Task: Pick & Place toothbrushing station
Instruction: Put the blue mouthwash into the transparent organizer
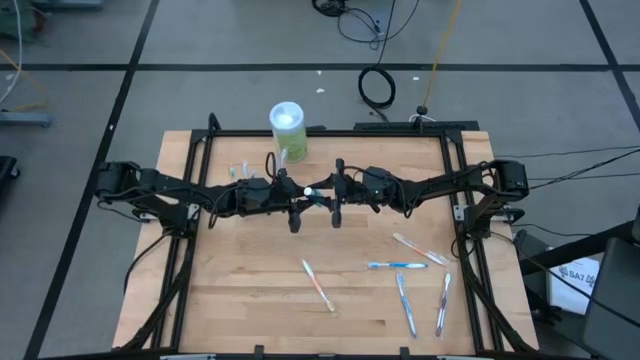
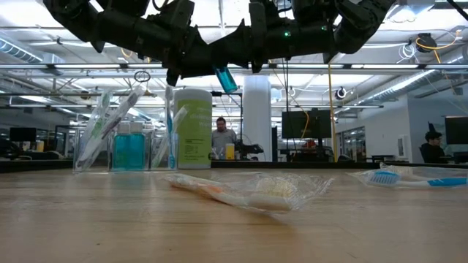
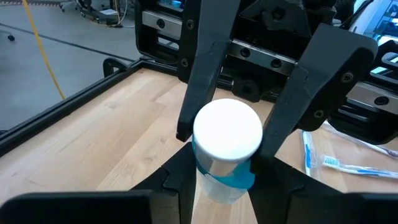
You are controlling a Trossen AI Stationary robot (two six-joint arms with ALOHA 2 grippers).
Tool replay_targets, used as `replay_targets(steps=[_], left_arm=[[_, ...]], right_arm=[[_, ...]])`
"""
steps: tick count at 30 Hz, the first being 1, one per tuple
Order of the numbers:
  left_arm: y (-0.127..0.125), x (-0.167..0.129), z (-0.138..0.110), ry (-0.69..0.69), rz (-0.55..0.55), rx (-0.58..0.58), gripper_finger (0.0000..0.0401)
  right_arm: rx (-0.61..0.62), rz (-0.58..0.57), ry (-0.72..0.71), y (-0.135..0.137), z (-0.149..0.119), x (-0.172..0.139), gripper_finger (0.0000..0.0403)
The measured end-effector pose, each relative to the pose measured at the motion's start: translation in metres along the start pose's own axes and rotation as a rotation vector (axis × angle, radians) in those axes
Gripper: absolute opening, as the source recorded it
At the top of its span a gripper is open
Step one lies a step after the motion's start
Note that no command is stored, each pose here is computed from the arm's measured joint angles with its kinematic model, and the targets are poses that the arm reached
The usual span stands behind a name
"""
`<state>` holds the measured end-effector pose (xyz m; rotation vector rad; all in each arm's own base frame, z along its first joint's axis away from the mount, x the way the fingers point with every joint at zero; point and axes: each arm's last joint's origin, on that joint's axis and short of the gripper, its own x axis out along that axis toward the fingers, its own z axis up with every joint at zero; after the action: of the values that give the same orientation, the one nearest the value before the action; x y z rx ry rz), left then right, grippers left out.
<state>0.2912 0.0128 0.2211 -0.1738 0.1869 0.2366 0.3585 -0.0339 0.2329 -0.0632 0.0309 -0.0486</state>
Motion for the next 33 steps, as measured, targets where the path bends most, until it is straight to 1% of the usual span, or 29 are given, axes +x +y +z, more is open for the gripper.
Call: replay_targets(steps=[6, 11, 19, 21, 26, 30, 33], left_arm=[[0.000, 0.000, 0.000, 0.000, 0.000, -0.004, 0.0120], [0.000, 0.000, -0.001, 0.013, 0.003, -0.002, 0.0120], [0.001, 0.000, -0.003, 0.030, 0.006, 0.001, 0.0120], [0.001, 0.000, -0.005, 0.049, 0.026, 0.003, 0.0120], [0.003, -0.001, -0.008, 0.076, 0.060, 0.001, 0.0119], [0.004, -0.011, -0.003, 0.108, 0.075, 0.020, 0.0119], [0.006, -0.026, 0.003, 0.143, 0.119, 0.019, 0.0119]], right_arm=[[0.000, 0.000, 0.000, 0.000, 0.000, 0.000, 0.0124], [-0.001, 0.000, 0.000, 0.000, 0.000, 0.000, 0.0134], [-0.007, 0.000, 0.001, 0.000, 0.000, 0.000, 0.0173], [-0.007, 0.000, 0.000, 0.000, 0.000, 0.000, 0.0184], [-0.008, -0.003, -0.018, -0.001, 0.012, -0.007, 0.0204], [-0.007, -0.004, 0.056, -0.001, 0.020, -0.018, 0.0208], [-0.029, -0.050, 0.130, -0.002, 0.025, -0.027, 0.0205]])
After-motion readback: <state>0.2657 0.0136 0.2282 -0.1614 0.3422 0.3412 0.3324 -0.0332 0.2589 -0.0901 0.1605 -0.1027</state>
